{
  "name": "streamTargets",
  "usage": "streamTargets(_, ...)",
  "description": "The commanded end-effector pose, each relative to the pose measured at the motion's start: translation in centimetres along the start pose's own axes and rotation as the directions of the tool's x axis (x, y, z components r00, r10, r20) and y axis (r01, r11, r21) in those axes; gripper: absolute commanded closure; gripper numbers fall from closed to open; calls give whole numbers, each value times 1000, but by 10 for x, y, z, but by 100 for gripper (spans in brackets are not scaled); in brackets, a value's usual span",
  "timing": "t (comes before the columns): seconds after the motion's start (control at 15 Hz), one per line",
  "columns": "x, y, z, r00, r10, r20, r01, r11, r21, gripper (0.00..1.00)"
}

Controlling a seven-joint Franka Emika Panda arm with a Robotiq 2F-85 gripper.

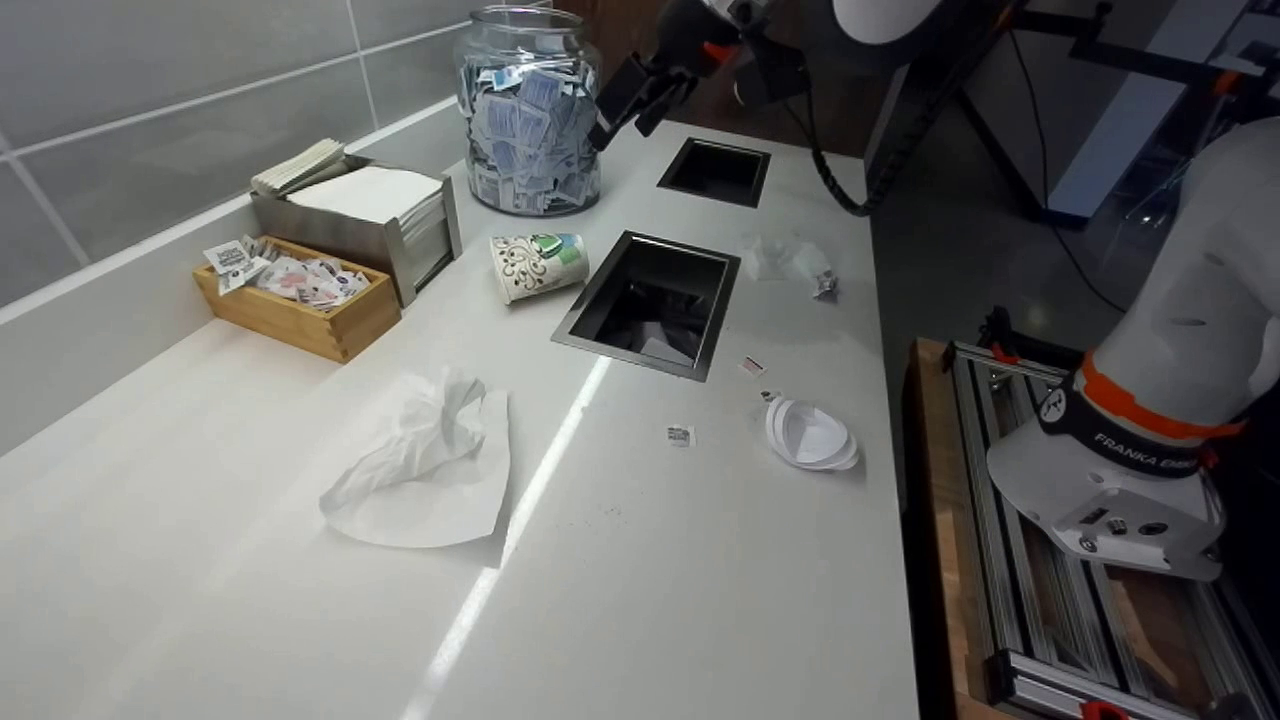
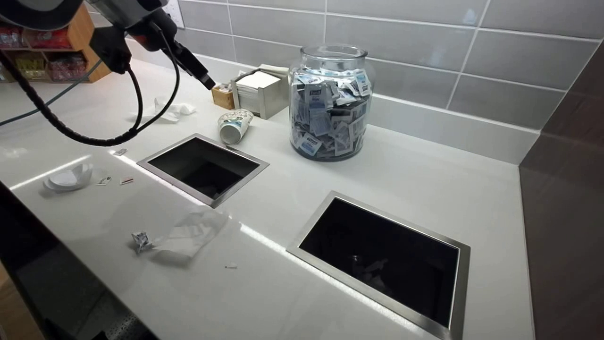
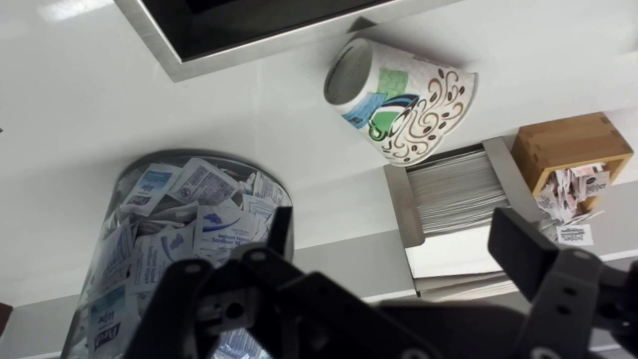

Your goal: Lay the coffee cup on the counter

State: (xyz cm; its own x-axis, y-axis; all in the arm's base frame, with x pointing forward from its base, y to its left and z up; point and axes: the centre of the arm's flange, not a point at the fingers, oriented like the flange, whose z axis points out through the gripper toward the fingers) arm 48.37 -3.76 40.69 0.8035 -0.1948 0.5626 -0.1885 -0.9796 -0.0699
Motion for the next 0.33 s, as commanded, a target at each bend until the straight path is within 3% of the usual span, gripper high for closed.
streamTargets(0.0, -1, 2, 2, 1000, 1, 4, -1, 1000, -3, 0)
streamTargets(0.27, -2, 3, 5, 1000, 1, 10, -1, 1000, -5, 0)
